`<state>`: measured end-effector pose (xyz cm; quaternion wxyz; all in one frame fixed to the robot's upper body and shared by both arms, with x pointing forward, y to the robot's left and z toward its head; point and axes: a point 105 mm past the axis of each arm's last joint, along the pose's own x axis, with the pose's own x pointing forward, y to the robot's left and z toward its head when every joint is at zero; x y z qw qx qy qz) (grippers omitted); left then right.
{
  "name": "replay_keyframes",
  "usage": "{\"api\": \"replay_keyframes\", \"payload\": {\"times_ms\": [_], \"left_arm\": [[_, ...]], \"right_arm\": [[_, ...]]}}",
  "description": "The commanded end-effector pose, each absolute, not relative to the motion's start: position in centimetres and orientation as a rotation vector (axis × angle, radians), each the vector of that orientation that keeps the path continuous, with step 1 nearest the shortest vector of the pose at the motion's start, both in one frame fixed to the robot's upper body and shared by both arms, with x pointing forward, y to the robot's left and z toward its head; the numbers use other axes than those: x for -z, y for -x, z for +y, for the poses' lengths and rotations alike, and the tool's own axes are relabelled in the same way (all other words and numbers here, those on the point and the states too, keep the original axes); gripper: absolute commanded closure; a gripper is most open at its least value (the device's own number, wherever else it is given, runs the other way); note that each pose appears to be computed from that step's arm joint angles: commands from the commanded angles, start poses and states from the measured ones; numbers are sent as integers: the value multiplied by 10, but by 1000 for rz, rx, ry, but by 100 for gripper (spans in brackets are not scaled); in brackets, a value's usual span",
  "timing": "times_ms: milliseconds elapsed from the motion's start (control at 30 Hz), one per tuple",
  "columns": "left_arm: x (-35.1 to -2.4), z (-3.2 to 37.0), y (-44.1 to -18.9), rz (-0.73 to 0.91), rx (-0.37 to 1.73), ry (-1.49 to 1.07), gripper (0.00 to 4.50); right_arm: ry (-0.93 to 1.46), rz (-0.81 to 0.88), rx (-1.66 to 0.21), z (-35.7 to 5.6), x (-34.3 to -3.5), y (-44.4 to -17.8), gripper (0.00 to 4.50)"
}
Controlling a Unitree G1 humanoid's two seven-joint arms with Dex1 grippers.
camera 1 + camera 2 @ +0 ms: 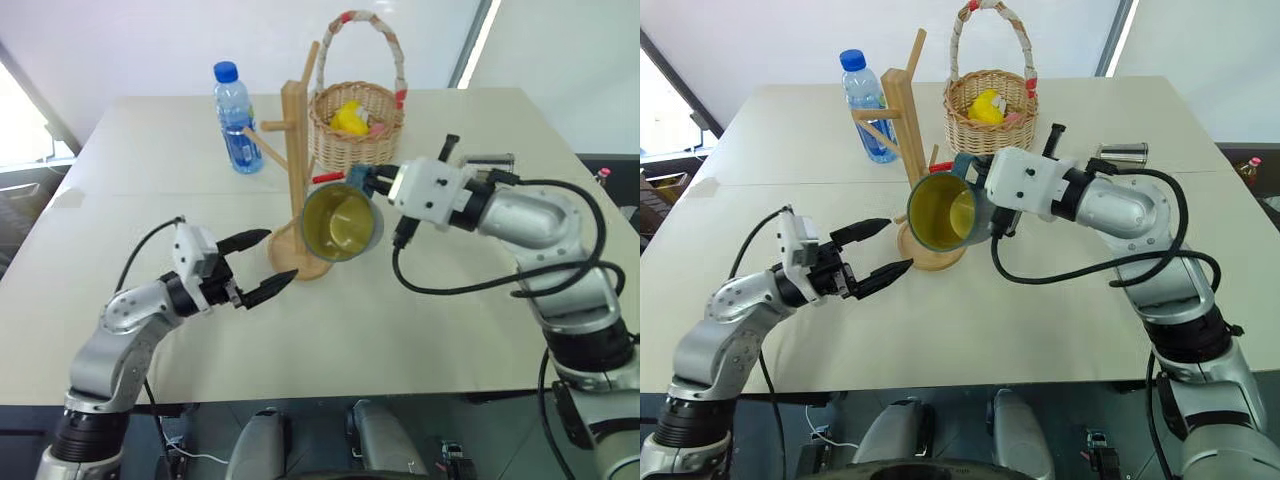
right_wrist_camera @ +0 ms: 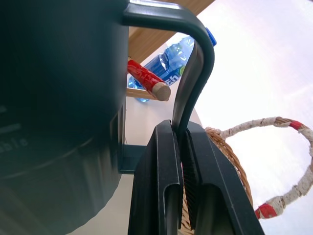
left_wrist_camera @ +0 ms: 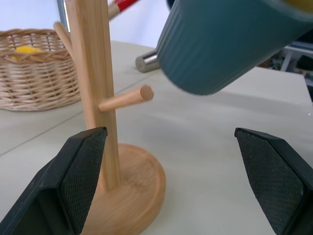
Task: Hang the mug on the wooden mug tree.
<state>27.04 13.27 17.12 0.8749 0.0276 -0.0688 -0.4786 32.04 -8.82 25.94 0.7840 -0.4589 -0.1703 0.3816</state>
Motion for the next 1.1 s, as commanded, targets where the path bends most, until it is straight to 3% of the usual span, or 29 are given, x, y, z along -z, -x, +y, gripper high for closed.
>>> {"api": "replay_keyframes", "payload": {"times_ms": [33, 733, 767, 800, 933, 1100], "left_arm": [[-184, 138, -267, -184, 982, -60, 0], [-195, 141, -266, -216, 966, -52, 0], [-195, 140, -267, -216, 966, -53, 0], [-195, 140, -267, -217, 965, -53, 0], [-194, 141, -267, -217, 962, -55, 0], [-191, 146, -270, -211, 932, -50, 0]], "right_arm": [[1016, -412, -817, -84, -270, -324, 445], [1001, -374, -862, -68, -258, -353, 445], [1000, -377, -857, -69, -259, -353, 384], [999, -379, -854, -69, -259, -354, 358], [1026, -404, -818, -75, -267, -352, 162], [1017, -435, -764, -101, -287, -341, 162]]}}
